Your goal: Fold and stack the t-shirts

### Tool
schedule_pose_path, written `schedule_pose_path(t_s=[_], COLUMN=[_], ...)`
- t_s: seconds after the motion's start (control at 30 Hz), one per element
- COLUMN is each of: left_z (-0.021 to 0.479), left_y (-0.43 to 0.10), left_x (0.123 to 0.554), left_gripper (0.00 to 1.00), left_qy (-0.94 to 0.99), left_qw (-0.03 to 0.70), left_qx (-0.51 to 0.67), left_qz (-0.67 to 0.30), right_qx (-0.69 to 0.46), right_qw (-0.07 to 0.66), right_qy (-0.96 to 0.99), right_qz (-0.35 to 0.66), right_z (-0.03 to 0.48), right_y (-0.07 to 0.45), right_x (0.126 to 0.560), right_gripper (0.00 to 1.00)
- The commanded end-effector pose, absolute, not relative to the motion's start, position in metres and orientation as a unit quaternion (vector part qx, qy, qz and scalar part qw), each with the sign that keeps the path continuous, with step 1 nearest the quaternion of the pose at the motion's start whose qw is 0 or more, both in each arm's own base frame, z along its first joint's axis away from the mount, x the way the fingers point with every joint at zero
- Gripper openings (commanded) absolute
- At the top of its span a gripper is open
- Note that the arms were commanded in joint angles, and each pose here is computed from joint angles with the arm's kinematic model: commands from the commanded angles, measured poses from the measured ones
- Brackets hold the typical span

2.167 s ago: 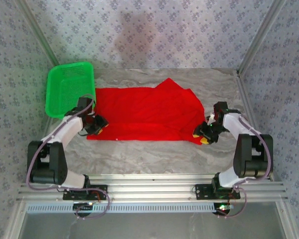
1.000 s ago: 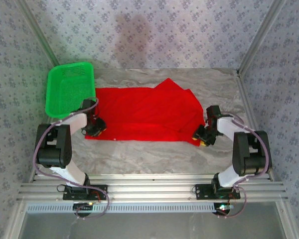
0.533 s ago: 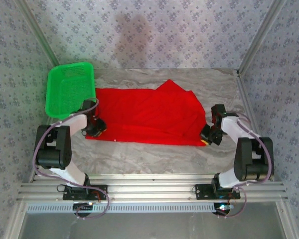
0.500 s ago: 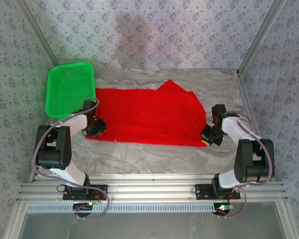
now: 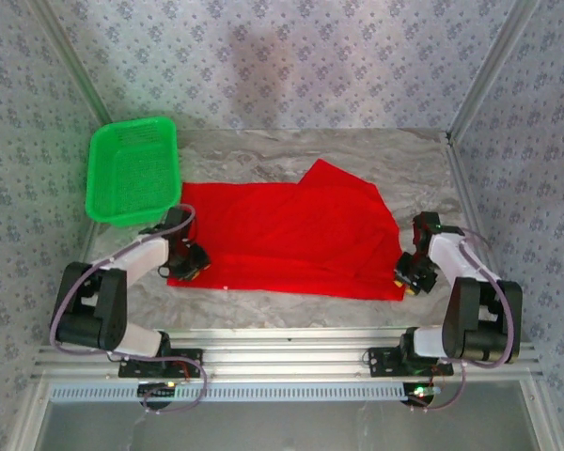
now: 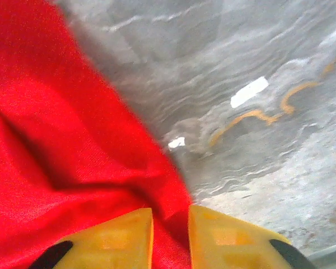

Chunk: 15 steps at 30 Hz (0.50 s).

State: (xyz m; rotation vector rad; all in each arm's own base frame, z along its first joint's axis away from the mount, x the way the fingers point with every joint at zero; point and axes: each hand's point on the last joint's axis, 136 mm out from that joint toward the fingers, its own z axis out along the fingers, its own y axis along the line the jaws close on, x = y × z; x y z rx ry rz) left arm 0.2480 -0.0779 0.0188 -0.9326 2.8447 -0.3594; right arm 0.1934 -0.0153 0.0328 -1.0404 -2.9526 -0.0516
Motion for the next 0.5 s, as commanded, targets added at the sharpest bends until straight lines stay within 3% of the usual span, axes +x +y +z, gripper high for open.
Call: schedule_pose_path(t_s=[0.0,0.2,0.47], left_z=[0.02,0.062,0.126], left_y=[-0.067,-0.065,-0.073], left_x=[0.207,0.212,0.26], left_gripper=[0.38,0.65,0.78], left_qy=[0.94,0.937,0.933], left_qw=[0.013,0.052,0.157], left_qx=[-0.332,-0.331,-0.289], left_qz=[-0.081,-0.096,-0.144], right_qx=[-0.344,-0.318,-0.273], right_qw=[-0.031,-0.076,-0.055], right_qy=[-0.939,-0.944,-0.94], right_qz=[0.012,-0.041,-0.197], right_z=[0.047,0.081,0.092], right_y=[-0.031,-0.004,0.091], right_x=[0.2,0.215,0.234], right_gripper=[0.35,0.48,0.51])
